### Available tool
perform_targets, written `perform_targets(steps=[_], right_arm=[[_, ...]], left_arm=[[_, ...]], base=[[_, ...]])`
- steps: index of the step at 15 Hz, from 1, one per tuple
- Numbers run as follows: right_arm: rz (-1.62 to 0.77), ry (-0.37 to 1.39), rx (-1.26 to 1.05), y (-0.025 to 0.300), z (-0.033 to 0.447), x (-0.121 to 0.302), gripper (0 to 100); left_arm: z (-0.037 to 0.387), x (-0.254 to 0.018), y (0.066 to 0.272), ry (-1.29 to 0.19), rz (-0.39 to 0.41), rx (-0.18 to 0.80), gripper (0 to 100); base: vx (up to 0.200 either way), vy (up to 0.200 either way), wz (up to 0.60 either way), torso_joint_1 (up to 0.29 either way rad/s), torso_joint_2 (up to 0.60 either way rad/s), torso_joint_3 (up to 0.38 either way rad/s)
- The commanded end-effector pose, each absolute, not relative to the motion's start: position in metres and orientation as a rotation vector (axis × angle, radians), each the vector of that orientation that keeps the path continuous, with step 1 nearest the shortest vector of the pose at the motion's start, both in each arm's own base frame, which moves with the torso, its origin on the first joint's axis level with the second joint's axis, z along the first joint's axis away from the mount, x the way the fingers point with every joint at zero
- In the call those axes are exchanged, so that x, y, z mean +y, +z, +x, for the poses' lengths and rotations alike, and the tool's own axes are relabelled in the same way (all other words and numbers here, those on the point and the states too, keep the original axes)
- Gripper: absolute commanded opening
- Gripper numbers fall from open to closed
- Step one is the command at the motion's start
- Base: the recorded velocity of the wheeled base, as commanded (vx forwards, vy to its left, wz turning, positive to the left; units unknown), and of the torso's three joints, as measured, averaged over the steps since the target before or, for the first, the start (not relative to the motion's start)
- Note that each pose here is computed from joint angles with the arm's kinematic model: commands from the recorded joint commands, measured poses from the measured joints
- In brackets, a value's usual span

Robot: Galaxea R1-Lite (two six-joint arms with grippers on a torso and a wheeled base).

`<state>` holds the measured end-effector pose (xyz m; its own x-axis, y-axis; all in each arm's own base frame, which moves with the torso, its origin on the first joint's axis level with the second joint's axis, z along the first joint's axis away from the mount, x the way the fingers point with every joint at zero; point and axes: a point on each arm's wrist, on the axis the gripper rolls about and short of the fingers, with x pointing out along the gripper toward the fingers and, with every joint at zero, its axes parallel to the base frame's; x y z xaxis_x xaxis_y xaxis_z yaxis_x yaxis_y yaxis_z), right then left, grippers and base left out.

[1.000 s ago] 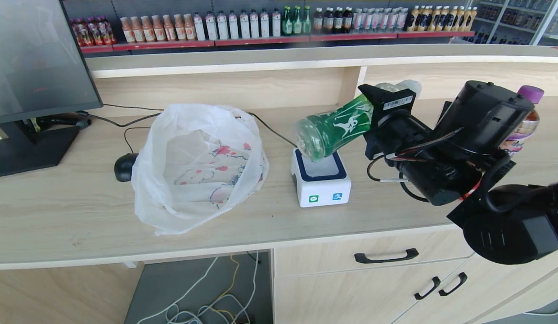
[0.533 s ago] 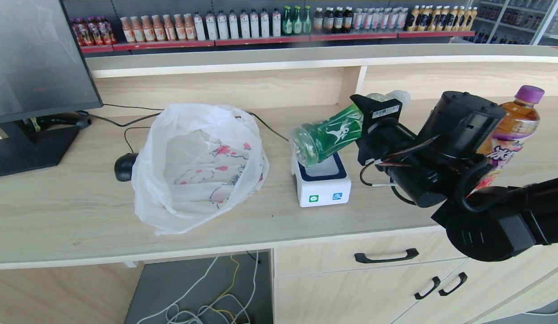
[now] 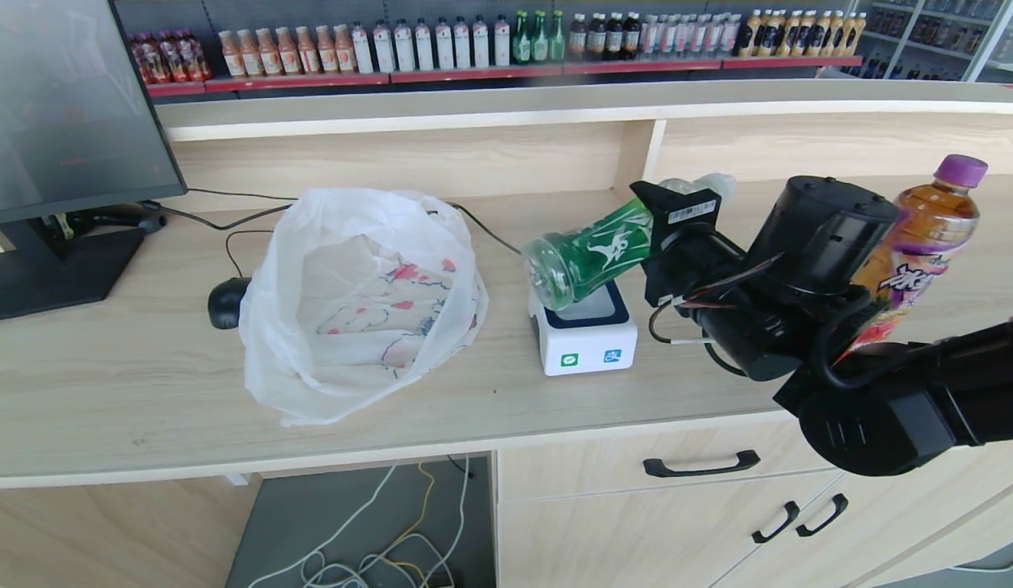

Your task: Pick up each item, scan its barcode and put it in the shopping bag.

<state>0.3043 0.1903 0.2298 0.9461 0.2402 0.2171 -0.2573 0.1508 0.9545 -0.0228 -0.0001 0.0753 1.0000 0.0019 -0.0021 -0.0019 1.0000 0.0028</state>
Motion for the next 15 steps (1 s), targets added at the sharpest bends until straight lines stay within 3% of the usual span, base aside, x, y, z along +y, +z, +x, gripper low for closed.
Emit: perform_targets(steps=[1,12,15], right_arm=[[1.372,0.354,-0.012,0.228,0.305,0.191,0],[1.417,0.333,-0.003,0.223,0.309,0.187,0],[1.432,0.360,-0.037,0.235,0.312,0.188,0]], left_arm=[[-0.023,0.000,0.075,0.003,0.003,0.002,100],[-0.023,0.000,0.075,0.002,0.003,0.002,100],[-0.023,0.000,0.075,0.003,0.003,0.002,100]], base=[[0.000,0.000,0.00,0.000,0.00,0.000],[0.000,0.000,0.00,0.000,0.00,0.000],[0.000,0.000,0.00,0.000,0.00,0.000]])
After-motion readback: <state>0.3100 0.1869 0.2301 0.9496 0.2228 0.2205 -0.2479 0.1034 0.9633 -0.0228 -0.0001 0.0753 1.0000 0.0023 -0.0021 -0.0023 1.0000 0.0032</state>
